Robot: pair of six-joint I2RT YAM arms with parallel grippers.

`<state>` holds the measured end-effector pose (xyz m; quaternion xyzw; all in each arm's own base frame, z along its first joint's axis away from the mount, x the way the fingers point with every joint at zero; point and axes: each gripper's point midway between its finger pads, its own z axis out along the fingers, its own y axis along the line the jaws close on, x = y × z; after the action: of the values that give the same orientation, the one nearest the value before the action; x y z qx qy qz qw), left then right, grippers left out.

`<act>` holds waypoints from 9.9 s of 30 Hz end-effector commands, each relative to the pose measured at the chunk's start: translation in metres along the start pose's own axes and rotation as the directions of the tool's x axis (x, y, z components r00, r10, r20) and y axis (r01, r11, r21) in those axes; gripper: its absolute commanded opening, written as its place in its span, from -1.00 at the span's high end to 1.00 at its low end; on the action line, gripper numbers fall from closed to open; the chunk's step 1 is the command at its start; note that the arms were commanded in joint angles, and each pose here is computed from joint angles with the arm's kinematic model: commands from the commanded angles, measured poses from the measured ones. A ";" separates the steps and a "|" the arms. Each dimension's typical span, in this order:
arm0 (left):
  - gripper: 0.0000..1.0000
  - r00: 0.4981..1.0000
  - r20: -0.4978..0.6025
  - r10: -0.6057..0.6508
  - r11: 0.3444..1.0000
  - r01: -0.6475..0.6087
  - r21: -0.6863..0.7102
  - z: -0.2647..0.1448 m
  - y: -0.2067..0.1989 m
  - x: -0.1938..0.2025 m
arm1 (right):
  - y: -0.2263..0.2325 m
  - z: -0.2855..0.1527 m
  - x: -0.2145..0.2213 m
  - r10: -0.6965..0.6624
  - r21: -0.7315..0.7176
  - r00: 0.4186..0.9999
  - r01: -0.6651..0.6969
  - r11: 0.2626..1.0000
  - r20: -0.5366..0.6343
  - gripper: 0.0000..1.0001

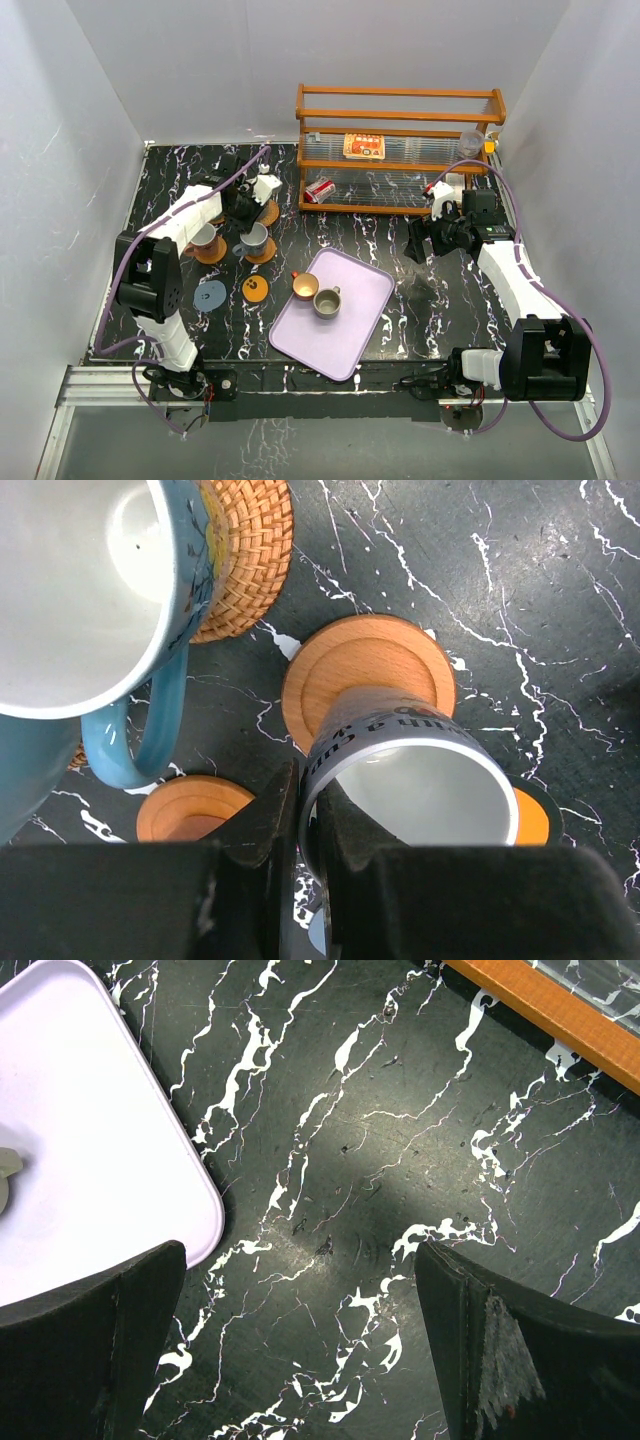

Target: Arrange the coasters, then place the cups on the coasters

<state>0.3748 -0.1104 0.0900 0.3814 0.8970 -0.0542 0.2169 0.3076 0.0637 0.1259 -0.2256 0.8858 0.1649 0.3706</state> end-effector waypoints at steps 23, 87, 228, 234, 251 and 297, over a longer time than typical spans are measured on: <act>0.64 1.000 0.014 0.004 1.000 -0.004 -0.027 -0.010 0.007 -0.004 | -0.006 -0.003 -0.012 -0.021 0.024 0.999 0.020 1.000 0.050 -0.97; 0.30 0.439 0.196 0.877 0.327 -0.844 0.425 0.021 -0.220 -0.023 | -0.010 -0.002 -0.008 -0.019 0.033 0.999 0.017 0.999 0.036 -0.97; 0.70 0.989 -0.150 -0.011 0.970 0.047 0.237 -0.048 -0.010 0.188 | -0.013 -0.002 -0.009 -0.022 0.044 0.999 0.020 0.999 0.030 -0.97; 0.63 0.988 -0.151 -0.009 0.970 0.045 0.240 -0.048 -0.010 0.188 | -0.013 -0.002 -0.008 -0.021 0.045 0.999 0.020 0.999 0.029 -0.97; 0.01 0.998 -0.056 0.033 0.991 -0.025 0.129 -0.077 0.010 0.159 | -0.013 -0.002 -0.009 -0.021 0.044 0.999 0.020 0.999 0.029 -0.97; -0.15 0.622 0.469 0.628 0.473 -0.783 0.405 -0.085 -0.238 -0.054 | -0.015 -0.004 -0.007 -0.022 0.064 0.999 0.020 0.998 0.028 -0.97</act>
<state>0.2288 -0.2710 0.1682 0.7096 0.6110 -0.2731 0.2204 0.3095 0.0550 0.1203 -0.2160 0.8935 0.1500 0.3640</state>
